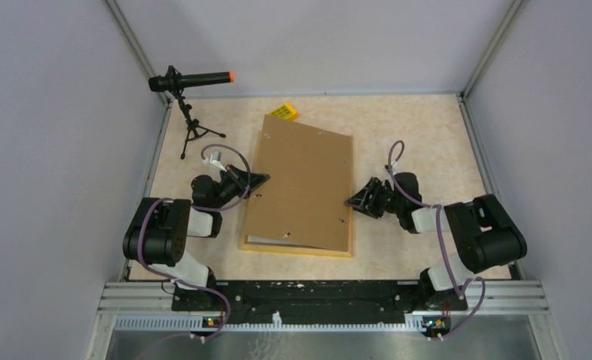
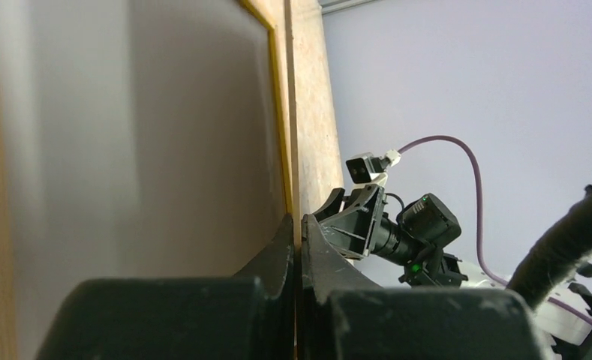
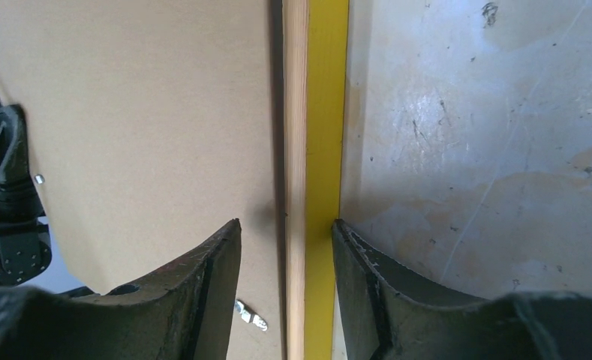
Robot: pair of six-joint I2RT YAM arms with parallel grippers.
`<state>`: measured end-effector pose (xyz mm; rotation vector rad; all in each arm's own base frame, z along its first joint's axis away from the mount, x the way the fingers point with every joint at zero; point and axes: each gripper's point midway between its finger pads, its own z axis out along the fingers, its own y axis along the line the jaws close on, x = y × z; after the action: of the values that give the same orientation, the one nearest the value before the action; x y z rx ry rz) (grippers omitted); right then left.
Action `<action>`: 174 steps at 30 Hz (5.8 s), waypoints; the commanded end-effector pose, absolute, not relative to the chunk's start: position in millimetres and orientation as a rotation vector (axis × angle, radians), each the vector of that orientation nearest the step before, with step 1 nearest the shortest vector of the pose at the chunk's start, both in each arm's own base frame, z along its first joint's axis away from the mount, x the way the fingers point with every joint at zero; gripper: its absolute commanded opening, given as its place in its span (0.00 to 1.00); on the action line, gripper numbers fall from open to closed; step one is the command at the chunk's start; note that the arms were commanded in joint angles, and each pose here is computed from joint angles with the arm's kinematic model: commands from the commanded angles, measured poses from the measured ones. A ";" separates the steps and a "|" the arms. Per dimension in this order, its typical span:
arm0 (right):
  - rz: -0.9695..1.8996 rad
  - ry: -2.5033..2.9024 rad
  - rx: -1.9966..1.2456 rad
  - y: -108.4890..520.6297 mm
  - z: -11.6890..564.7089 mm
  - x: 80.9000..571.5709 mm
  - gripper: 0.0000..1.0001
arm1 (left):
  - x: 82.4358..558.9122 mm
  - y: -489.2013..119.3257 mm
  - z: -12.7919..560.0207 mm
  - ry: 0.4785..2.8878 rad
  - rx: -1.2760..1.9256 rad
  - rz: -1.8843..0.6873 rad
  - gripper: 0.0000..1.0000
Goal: Put the photo into the frame
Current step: Place the photo frame item in the photo frame, then install the photo frame at the center of the board.
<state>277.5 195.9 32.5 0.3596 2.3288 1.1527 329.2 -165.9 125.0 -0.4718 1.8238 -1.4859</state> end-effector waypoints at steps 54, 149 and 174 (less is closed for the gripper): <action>1.141 2.384 0.325 202.3 22.5 271.7 0.51 | 331.7 -165.3 112.0 1.814 -0.463 -1.550 0.00; 0.698 2.536 0.060 179.7 15.1 257.3 0.71 | 262.8 -176.9 81.5 2.471 -0.175 -0.966 0.99; 0.161 2.640 -0.147 183.9 36.2 247.0 0.69 | 348.0 -250.9 336.3 1.853 0.473 -0.810 0.98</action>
<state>237.5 177.9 29.2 -0.1589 2.6606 0.2341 337.2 -244.6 326.3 0.4110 1.9237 -0.8440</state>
